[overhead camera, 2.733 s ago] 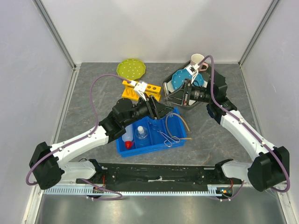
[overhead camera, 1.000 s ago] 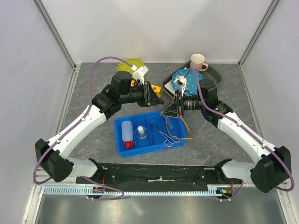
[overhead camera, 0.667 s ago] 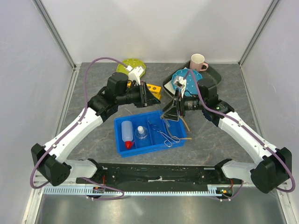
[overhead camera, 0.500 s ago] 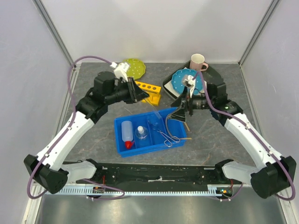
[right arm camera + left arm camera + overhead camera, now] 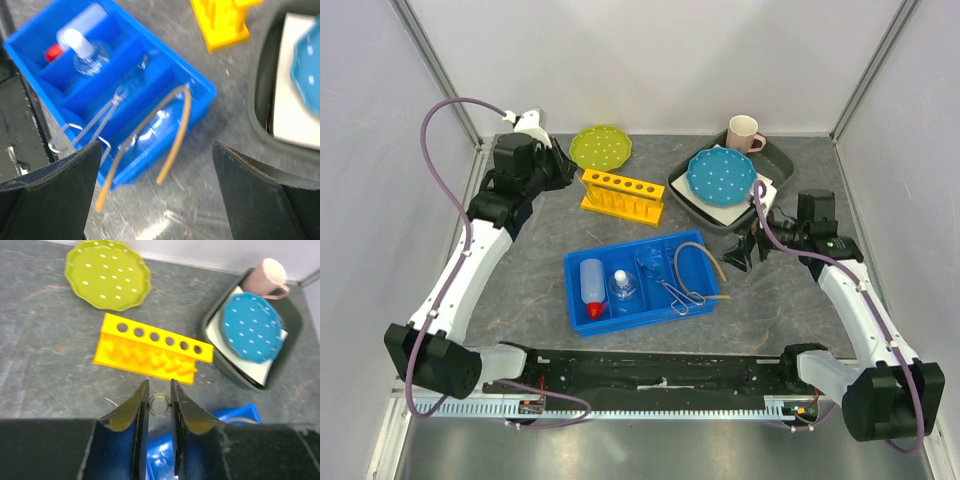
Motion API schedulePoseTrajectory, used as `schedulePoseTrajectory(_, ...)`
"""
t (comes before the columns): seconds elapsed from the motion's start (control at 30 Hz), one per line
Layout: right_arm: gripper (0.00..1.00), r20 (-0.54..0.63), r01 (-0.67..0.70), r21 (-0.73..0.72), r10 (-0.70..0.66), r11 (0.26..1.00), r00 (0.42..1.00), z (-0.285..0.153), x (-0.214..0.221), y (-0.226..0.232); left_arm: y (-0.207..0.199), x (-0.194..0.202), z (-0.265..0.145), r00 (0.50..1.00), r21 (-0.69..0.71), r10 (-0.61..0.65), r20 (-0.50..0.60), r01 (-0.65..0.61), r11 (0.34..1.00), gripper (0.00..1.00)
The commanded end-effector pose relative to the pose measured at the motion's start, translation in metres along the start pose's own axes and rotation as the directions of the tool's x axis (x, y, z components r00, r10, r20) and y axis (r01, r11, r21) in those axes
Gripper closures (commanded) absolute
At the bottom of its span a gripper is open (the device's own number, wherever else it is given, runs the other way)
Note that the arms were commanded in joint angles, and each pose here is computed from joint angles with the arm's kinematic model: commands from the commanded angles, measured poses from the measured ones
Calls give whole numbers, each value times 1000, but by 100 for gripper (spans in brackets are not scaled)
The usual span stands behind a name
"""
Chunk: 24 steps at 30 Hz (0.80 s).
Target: Organize the chemistry lab equipment
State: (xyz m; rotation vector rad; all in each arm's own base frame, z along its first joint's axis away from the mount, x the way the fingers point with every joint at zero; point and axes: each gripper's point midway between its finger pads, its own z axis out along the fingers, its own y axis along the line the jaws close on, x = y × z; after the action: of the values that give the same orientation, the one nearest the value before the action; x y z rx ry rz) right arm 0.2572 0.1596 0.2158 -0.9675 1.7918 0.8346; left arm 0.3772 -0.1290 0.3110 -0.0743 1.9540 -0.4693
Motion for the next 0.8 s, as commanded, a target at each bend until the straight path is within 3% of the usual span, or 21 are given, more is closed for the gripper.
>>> schedulePoseTrajectory(0.0,2,2,8,58,-8,998,1000,-14,22,-20,28,-41,23,987,-111,115,115,-102,989,89)
schedulePoseTrajectory(0.2,2,-18,20,163,-17,986,1000,-28,30,-41,39,-44,65,978,-129,169,125,-152,980,89)
schedulePoseTrajectory(0.77,2,-67,-1,166,12,986,998,-25,47,-50,49,-35,133,967,-128,247,70,-237,963,89)
